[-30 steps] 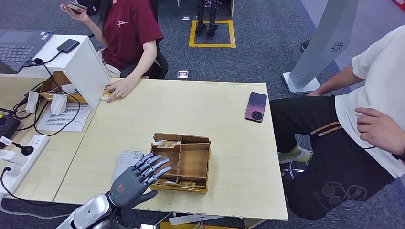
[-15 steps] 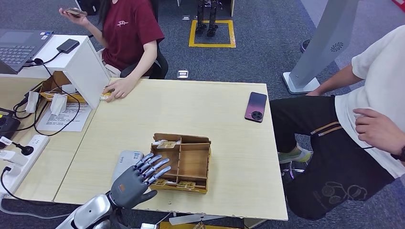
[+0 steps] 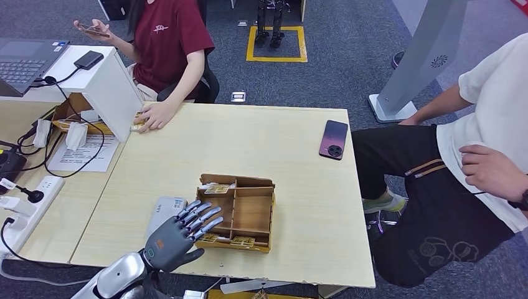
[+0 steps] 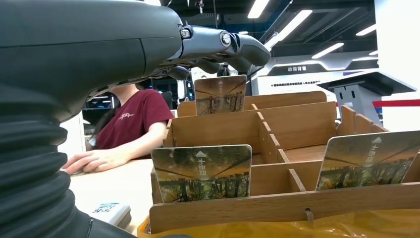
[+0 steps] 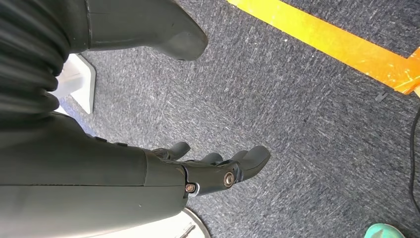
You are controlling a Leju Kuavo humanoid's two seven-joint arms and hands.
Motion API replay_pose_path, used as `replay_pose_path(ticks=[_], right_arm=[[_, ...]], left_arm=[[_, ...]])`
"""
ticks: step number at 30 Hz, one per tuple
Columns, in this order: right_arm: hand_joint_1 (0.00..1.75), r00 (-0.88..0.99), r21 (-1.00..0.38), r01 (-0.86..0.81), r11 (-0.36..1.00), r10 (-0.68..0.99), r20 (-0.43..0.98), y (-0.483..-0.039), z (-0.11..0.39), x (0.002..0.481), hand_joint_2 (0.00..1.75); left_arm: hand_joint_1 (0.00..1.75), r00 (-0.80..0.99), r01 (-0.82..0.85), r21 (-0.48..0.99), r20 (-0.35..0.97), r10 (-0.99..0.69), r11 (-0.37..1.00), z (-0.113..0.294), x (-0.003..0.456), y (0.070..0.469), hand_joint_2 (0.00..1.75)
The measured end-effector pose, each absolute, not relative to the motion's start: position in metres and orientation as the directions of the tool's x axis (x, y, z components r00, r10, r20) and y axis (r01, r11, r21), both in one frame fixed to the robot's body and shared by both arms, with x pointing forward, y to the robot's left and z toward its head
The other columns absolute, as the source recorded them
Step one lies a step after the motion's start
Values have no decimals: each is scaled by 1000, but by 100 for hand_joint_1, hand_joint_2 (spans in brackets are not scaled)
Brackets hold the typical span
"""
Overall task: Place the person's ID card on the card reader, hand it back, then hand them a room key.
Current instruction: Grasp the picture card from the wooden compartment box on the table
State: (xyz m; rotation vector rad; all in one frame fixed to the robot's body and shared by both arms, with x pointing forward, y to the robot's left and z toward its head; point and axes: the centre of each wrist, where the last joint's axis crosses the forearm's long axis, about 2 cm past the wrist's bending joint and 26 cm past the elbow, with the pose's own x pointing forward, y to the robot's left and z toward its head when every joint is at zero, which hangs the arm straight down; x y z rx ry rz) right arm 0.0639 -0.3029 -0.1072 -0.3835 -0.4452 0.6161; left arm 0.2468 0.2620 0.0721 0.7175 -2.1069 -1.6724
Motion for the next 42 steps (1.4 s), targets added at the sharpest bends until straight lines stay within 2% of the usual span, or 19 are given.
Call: replay_pose_path(ticks=[2, 6, 7, 42], right_arm=[[0, 728, -468, -464, 752, 625, 282, -303, -107, 64, 175], [0, 728, -470, -463, 751, 625, 282, -303, -107, 64, 175], [0, 728, -470, -463, 751, 625, 282, -303, -107, 64, 175], [0, 723, -472, -454, 756, 622, 301, -304, -107, 66, 175]], left_arm=[[0, -808, -167, 971, -35, -588, 171, 72, 247, 262, 175], [168, -807, -155, 975, -30, -590, 162, 71, 248, 263, 175], [173, -806, -147, 977, -27, -591, 156, 71, 248, 263, 175], [175, -806, -86, 986, 16, -592, 143, 72, 254, 270, 175]])
